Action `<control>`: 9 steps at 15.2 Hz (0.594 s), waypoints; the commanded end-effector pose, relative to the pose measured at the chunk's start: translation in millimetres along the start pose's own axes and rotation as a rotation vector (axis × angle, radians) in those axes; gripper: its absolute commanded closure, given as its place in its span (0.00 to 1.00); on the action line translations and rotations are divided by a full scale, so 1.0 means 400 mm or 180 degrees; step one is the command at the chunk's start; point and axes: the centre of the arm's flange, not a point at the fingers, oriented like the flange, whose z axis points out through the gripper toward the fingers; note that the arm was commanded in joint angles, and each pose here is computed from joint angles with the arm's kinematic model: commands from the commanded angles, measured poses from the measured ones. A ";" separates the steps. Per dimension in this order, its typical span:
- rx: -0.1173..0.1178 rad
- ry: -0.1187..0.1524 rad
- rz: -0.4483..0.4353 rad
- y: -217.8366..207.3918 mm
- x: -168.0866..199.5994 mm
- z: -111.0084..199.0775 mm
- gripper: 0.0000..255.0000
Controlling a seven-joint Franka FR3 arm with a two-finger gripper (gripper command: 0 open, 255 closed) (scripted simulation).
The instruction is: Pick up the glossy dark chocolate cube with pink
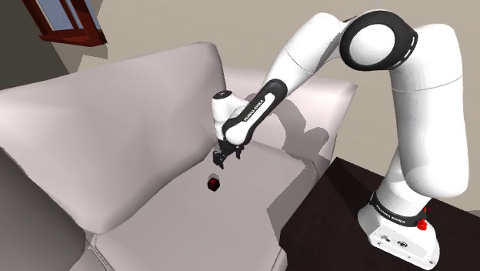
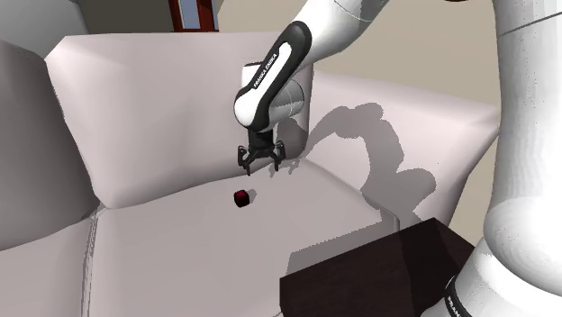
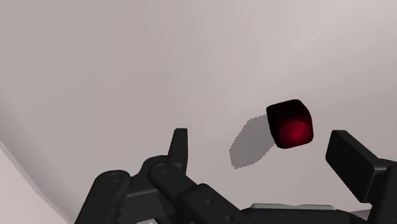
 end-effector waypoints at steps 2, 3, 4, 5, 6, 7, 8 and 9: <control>0.0008 -0.0013 -0.0020 -0.057 0.029 0.085 0.00; 0.0010 -0.0018 -0.0027 -0.074 0.040 0.111 0.00; 0.0013 -0.0023 -0.0034 -0.091 0.051 0.137 0.00; 0.0015 -0.0028 -0.0041 -0.109 0.062 0.162 0.00; 0.0018 -0.0033 -0.0048 -0.126 0.073 0.188 0.00; 0.0020 -0.0038 -0.0055 -0.144 0.085 0.214 0.00; 0.0022 -0.0043 -0.0062 -0.161 0.095 0.240 0.00; 0.0024 -0.0047 -0.0067 -0.176 0.105 0.262 0.00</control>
